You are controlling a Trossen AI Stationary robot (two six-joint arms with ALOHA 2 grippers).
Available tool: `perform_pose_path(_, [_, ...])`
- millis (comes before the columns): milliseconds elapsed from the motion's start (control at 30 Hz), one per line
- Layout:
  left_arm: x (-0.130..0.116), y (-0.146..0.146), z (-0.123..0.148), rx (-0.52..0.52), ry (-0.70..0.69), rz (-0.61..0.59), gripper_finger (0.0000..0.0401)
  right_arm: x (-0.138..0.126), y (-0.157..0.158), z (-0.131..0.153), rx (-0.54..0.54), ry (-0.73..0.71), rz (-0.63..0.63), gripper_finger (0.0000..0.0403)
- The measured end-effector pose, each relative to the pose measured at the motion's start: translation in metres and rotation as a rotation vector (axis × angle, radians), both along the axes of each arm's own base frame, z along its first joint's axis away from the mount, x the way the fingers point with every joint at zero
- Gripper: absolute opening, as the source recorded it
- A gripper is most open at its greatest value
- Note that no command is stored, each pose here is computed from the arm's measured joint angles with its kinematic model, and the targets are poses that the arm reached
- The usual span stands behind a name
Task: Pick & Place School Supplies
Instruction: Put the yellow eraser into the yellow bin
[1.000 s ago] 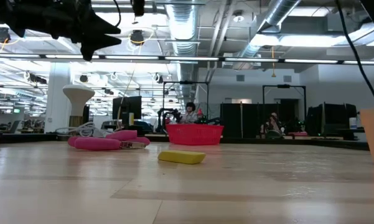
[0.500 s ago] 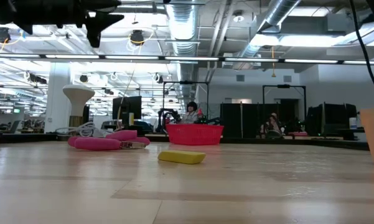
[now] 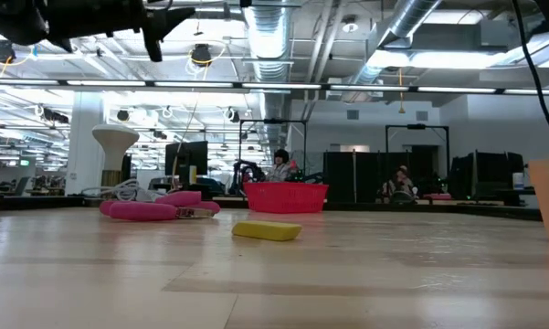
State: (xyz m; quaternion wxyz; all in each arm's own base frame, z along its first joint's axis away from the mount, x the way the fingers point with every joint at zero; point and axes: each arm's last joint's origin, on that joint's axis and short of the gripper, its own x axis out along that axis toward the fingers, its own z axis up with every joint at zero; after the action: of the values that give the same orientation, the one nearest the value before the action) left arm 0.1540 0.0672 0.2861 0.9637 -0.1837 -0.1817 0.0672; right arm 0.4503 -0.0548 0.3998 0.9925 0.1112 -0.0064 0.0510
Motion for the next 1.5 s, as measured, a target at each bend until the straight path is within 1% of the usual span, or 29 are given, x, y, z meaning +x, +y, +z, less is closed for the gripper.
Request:
perform_pose_path(67, [0.003,0.001,0.001,-0.019,-0.028,-0.015,0.015,0.001,-0.001,-0.002,0.001,0.011,-0.002,0.0021])
perform_pose_path(200, [0.006,0.003,0.0,-0.029,-0.038,-0.025,0.015,-0.001,-0.009,-0.001,-0.014,-0.001,-0.022,0.0021])
perform_pose_path(467, [0.003,0.001,0.007,-0.033,-0.115,-0.043,0.015,-0.003,-0.024,-0.002,-0.024,0.013,-0.055,0.0021])
perform_pose_path(600, [0.003,0.001,0.007,-0.035,-0.114,-0.06,0.015,-0.004,-0.029,-0.003,-0.025,0.019,-0.064,0.0021])
perform_pose_path(767, [0.007,0.002,0.004,-0.056,-0.1,-0.075,0.015,-0.004,-0.029,-0.003,-0.025,0.018,-0.064,0.0021])
perform_pose_path(1000, [0.01,0.004,0.001,-0.06,-0.095,-0.074,0.015,-0.004,-0.028,-0.003,-0.018,0.017,-0.061,0.0021])
perform_pose_path(1500, [0.01,0.004,0.004,-0.059,-0.131,-0.076,0.015,-0.003,-0.027,0.0,-0.019,-0.01,-0.058,0.0021])
